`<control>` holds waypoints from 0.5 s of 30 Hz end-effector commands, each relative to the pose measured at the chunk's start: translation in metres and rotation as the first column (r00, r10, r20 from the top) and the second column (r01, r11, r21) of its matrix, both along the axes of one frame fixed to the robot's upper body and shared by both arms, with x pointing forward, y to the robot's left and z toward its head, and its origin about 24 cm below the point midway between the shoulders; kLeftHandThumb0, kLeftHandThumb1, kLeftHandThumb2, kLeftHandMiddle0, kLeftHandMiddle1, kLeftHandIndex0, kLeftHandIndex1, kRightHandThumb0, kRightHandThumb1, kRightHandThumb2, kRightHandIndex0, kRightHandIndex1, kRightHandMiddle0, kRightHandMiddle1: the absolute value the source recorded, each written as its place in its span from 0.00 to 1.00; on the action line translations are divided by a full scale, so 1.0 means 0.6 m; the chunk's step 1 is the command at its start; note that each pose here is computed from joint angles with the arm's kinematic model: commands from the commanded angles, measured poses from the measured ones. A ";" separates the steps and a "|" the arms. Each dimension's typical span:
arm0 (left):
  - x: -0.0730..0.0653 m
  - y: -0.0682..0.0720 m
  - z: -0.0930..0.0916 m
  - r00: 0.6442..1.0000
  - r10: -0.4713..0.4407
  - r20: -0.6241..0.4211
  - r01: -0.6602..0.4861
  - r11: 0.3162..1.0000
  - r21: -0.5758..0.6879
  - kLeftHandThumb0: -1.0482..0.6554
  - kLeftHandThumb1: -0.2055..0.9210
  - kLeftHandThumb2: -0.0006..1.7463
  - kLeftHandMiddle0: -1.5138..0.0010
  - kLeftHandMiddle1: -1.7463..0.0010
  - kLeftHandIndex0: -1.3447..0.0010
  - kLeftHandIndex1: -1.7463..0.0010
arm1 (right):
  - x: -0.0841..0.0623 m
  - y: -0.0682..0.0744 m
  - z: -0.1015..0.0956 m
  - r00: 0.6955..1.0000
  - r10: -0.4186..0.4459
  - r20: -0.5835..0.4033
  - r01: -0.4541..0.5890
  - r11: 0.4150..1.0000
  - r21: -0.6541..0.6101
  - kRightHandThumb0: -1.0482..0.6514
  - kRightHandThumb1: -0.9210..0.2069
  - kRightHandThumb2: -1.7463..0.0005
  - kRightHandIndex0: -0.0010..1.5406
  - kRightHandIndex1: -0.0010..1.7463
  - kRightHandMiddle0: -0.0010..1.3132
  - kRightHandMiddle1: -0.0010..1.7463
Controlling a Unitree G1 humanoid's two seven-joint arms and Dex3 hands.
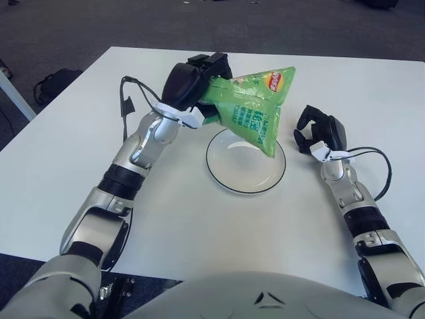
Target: Put the snack into the plate.
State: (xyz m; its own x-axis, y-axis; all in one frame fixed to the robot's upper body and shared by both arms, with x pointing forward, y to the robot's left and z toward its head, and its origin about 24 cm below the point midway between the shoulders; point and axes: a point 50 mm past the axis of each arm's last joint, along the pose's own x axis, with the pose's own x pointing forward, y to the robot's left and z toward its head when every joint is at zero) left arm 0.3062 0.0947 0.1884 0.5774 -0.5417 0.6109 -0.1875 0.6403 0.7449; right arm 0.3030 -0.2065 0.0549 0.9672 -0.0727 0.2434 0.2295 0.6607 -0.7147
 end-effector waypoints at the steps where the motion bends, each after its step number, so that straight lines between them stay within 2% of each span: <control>1: -0.013 -0.009 -0.013 0.999 -0.038 -0.022 0.038 0.999 0.013 0.61 0.13 1.00 0.41 0.00 0.50 0.00 | -0.037 -0.004 -0.079 0.973 -0.027 -0.228 0.016 0.999 -0.050 0.30 0.65 0.16 0.85 1.00 0.55 1.00; 15: -0.036 -0.040 -0.057 0.981 -0.146 -0.130 0.161 0.981 0.111 0.61 0.13 1.00 0.41 0.02 0.50 0.00 | -0.038 -0.001 -0.076 0.975 -0.026 -0.221 0.014 0.998 -0.058 0.30 0.65 0.16 0.85 1.00 0.55 1.00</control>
State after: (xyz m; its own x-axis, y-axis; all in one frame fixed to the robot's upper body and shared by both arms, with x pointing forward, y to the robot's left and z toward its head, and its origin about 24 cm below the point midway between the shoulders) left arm 0.2862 0.0725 0.1570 0.5538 -0.6707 0.4934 -0.0156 0.5841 0.8115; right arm 0.3030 -0.2056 0.0559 0.9673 -0.0743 0.2425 0.2305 0.6558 -0.7188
